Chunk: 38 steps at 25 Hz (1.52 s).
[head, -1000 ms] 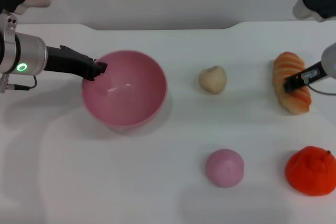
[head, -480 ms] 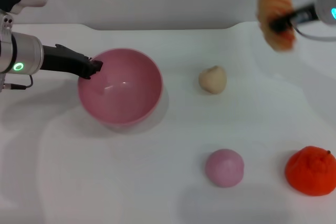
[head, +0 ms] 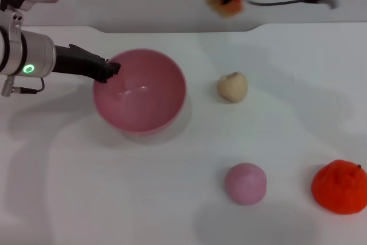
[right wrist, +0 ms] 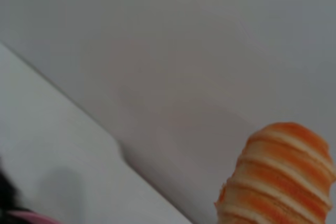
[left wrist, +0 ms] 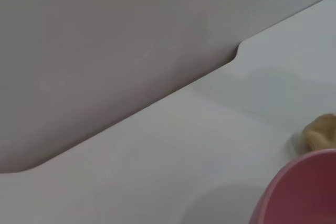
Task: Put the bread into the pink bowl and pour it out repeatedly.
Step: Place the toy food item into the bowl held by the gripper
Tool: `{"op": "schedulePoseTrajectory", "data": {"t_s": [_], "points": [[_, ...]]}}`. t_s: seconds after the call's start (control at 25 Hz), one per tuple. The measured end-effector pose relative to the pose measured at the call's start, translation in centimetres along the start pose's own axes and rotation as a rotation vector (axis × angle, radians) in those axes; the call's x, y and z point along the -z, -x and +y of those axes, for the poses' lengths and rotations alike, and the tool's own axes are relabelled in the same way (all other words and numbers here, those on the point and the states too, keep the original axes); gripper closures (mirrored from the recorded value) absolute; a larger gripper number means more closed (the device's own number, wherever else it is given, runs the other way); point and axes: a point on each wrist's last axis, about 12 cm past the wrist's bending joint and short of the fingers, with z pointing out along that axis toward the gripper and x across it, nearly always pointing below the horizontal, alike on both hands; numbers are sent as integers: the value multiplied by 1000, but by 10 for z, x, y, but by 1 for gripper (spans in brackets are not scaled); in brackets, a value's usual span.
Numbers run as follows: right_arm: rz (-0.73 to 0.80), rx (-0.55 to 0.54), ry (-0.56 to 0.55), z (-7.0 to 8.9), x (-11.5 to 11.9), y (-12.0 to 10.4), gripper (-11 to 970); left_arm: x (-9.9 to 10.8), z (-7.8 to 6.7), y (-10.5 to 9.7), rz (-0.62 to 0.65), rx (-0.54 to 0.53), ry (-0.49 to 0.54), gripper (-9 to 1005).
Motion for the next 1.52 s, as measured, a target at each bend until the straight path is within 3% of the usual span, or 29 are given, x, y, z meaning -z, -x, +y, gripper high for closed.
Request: {"op": "schedulePoseTrajectory", "data": {"t_s": [0.32, 0.6, 1.04, 1.48, 1.52], "points": [[-68, 107, 113, 47, -12, 10, 832, -3, -3, 6, -11, -6, -5, 946], [-83, 96, 176, 65, -25, -2, 837, -5, -5, 10, -21, -14, -1, 946], [-74, 146, 189, 72, -33, -10, 843, -6, -3, 11, -29, -14, 14, 946], [-75, 143, 170, 66, -36, -17, 682, -6, -1, 11, -34, -12, 23, 946], [-81, 145, 166, 66, -36, -17, 603, -6, -1, 11, -34, -11, 24, 946]]}}
